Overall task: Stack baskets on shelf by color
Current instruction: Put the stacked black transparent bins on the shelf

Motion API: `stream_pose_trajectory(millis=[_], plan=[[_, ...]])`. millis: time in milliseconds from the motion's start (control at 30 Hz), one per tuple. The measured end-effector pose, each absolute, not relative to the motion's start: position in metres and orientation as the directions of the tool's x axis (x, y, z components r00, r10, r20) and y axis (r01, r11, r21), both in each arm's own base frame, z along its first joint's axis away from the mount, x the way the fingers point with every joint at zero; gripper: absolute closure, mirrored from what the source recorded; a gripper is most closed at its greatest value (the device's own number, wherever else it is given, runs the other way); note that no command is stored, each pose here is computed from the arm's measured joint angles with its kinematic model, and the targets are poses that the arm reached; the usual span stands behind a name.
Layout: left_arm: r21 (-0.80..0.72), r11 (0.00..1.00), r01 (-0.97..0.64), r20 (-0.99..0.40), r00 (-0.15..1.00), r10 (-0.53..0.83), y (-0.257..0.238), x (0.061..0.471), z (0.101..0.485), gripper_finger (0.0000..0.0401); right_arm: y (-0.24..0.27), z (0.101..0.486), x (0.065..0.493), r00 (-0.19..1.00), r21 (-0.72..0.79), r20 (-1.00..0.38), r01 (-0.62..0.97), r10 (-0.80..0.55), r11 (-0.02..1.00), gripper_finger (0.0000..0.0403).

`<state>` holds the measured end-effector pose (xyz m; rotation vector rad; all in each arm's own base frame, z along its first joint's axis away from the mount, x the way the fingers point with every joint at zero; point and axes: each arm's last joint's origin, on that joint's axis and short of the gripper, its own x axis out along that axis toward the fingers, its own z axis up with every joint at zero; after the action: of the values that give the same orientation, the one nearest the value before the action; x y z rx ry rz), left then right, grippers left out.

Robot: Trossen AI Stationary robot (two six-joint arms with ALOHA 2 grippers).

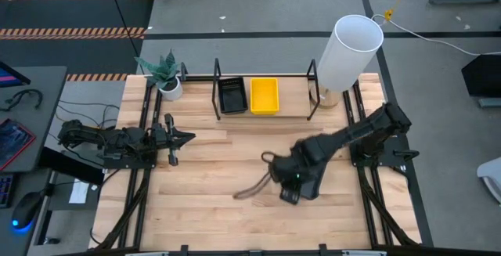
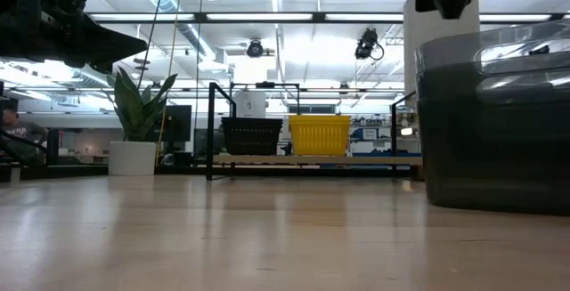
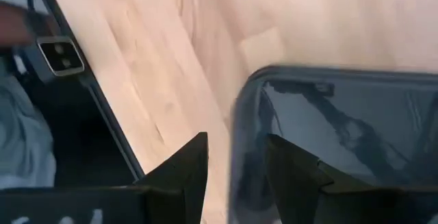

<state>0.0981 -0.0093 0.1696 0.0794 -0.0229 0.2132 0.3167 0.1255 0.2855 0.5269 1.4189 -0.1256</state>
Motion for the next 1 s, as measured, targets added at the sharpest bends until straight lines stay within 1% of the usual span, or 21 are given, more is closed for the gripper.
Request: stream_pose_trajectory(millis=[200,467,767,1000], plan=[[0.075,0.974,-0.213,0.033,0.977,0.211,-0.009,0.098,0.17,0.0369,0.15,0.264,0.318,0.103,0.206,-0.978,0.359,0.181,0.91,0.0256],[0.075,0.974,-0.213,0.035,0.977,0.211,-0.009,0.098,0.17,0.0366,0.148,0.251,0.316,0.007,0.09,-0.996,0.366,0.094,0.926,0.0256],[0.075,0.974,-0.213,0.033,0.977,0.211,-0.009,0.098,0.17,0.0376,0.15,0.238,0.319,-0.036,0.052,-0.997,0.366,0.07,0.929,0.0256],[0.075,0.974,-0.213,0.033,0.977,0.211,-0.009,0.098,0.17,0.0367,0.155,0.225,0.32,-0.074,0.027,-0.996,0.361,0.058,0.932,0.0256]])
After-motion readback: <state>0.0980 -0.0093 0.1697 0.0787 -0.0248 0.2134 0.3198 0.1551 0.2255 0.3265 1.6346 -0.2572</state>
